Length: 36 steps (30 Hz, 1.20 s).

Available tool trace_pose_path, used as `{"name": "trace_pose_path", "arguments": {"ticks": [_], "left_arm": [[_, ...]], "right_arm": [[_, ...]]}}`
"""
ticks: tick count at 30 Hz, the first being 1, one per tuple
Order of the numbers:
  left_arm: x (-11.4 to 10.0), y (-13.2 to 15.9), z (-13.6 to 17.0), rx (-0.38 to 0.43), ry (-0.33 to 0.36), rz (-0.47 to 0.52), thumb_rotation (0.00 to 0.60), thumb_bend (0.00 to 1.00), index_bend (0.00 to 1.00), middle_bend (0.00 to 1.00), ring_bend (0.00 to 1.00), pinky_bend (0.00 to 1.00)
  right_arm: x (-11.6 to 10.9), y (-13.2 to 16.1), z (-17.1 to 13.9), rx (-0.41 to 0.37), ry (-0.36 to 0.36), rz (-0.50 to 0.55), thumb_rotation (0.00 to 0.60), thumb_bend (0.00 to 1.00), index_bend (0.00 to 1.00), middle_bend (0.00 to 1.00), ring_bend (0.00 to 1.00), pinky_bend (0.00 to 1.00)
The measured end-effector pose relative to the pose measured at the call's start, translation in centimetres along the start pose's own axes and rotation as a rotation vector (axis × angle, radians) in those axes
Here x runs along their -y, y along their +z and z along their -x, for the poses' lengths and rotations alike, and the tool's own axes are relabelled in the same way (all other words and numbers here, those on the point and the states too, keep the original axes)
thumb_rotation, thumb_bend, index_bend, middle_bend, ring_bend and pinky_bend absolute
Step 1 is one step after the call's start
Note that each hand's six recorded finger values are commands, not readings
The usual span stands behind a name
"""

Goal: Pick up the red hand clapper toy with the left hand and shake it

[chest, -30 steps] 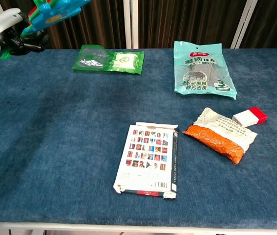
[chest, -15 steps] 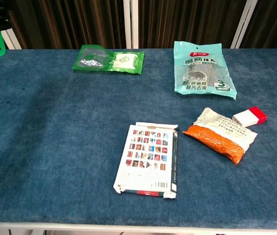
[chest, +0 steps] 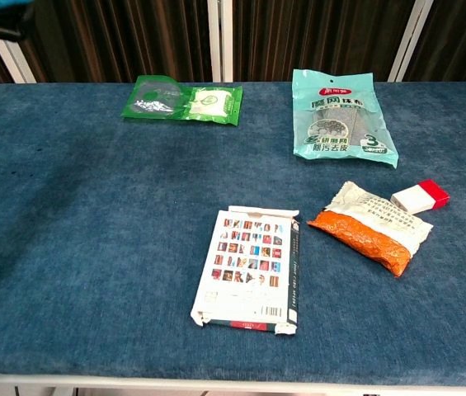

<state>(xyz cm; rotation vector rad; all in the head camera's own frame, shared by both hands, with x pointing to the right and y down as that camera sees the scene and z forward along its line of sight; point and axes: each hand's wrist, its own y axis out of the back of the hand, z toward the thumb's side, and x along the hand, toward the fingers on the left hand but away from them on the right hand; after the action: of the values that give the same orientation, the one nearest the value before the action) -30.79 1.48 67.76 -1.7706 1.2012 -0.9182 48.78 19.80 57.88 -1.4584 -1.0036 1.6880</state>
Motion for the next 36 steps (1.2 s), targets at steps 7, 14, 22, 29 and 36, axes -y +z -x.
{"name": "trace_pose_path", "arguments": {"ticks": [7,14,22,29,36], "left_arm": [[3.2,2.2,1.4,0.306,-0.112,-0.403,0.6,0.64,1.0,1.0,1.0,1.0],[2.9,1.4,0.2,0.02,-0.058,0.096,0.6,0.65,1.0,1.0,1.0,1.0],[2.2,-1.0,-0.2,-0.482,0.029,0.988,0.6,0.65,1.0,1.0,1.0,1.0],[1.8,-2.5,0.5,-0.624,0.08,1.164,0.6,0.65,1.0,1.0,1.0,1.0],[0.8,-1.8,0.1,-0.364,0.021,0.593,0.6,0.65,1.0,1.0,1.0,1.0]], "right_arm": [[0.1,-0.2,0.0,0.005,0.003,0.004,0.6,0.32,0.0,0.0,0.0,0.0],[0.2,-0.4,0.0,0.01,0.006,0.007,0.6,0.33,0.0,0.0,0.0,0.0],[0.5,-0.4,0.1,0.01,0.013,0.008,0.6,0.33,0.0,0.0,0.0,0.0],[0.6,-0.2,0.2,0.009,0.021,0.005,0.6,0.33,0.0,0.0,0.0,0.0],[0.6,-0.3,0.2,0.013,0.022,0.004,0.6,0.33,0.0,0.0,0.0,0.0]]}}
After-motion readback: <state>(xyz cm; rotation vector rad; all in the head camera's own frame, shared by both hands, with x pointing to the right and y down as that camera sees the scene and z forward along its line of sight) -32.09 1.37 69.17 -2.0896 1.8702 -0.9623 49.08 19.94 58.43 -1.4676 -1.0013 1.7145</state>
